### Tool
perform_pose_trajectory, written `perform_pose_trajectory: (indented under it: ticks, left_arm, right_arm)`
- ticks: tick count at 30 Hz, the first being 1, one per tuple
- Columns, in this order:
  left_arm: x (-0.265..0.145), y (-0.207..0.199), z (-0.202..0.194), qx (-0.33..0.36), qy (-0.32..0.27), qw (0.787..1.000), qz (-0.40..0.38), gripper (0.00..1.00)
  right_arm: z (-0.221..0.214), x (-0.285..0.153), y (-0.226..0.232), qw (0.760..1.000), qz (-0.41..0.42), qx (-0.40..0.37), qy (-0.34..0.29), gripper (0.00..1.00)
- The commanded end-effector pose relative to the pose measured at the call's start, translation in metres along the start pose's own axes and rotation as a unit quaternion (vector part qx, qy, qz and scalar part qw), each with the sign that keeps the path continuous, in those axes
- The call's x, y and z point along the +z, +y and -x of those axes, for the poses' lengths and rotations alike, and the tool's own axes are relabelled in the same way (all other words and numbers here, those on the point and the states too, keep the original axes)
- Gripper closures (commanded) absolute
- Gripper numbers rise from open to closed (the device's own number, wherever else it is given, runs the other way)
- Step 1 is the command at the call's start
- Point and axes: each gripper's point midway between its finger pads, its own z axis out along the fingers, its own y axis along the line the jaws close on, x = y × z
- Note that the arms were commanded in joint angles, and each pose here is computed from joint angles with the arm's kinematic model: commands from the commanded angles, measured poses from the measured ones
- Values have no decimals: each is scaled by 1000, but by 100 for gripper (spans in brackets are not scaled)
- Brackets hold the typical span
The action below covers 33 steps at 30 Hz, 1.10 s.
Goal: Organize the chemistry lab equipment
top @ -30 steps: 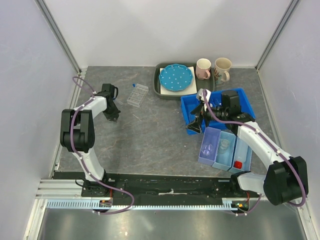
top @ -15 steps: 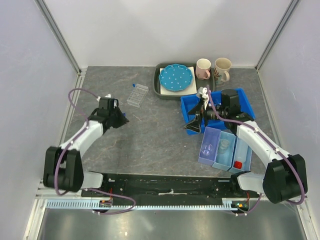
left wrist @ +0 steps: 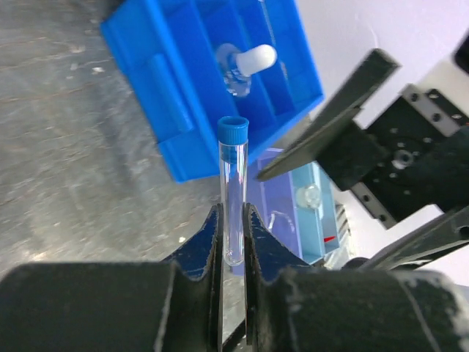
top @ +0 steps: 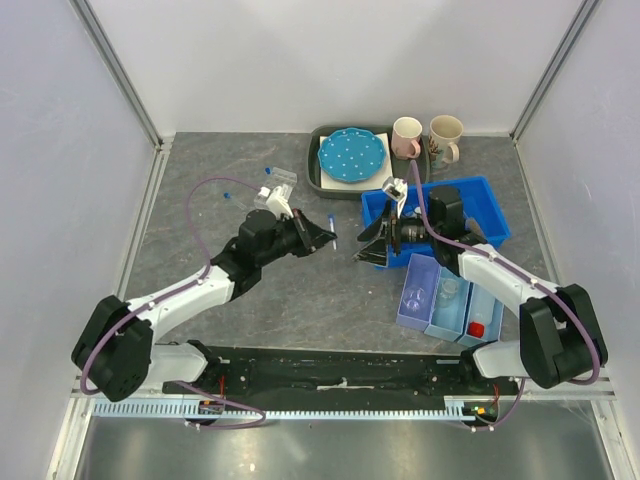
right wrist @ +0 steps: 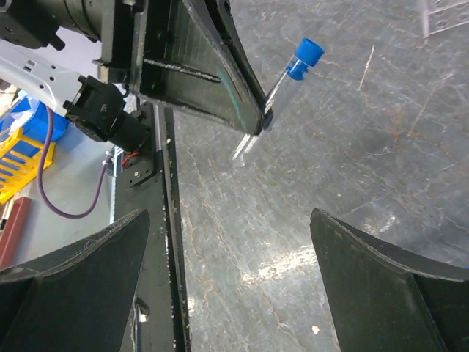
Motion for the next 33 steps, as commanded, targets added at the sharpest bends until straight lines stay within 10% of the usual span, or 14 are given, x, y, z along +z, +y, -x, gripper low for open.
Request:
perform_pose_trajectory:
  ticks: [1, 11, 33]
  left_arm:
    - [14, -52, 27, -16, -61, 996, -64, 94]
    - [23, -72, 20, -23, -67, 994, -82, 94]
    - [33, -87, 0, -6, -40, 995, -95, 93]
  right_arm:
    - [8, 7, -2, 1000, -3, 7, -14, 2]
    - [9, 9, -9, 999, -25, 32, -22, 4]
    - [8, 12, -16, 998, -27, 47, -13, 74]
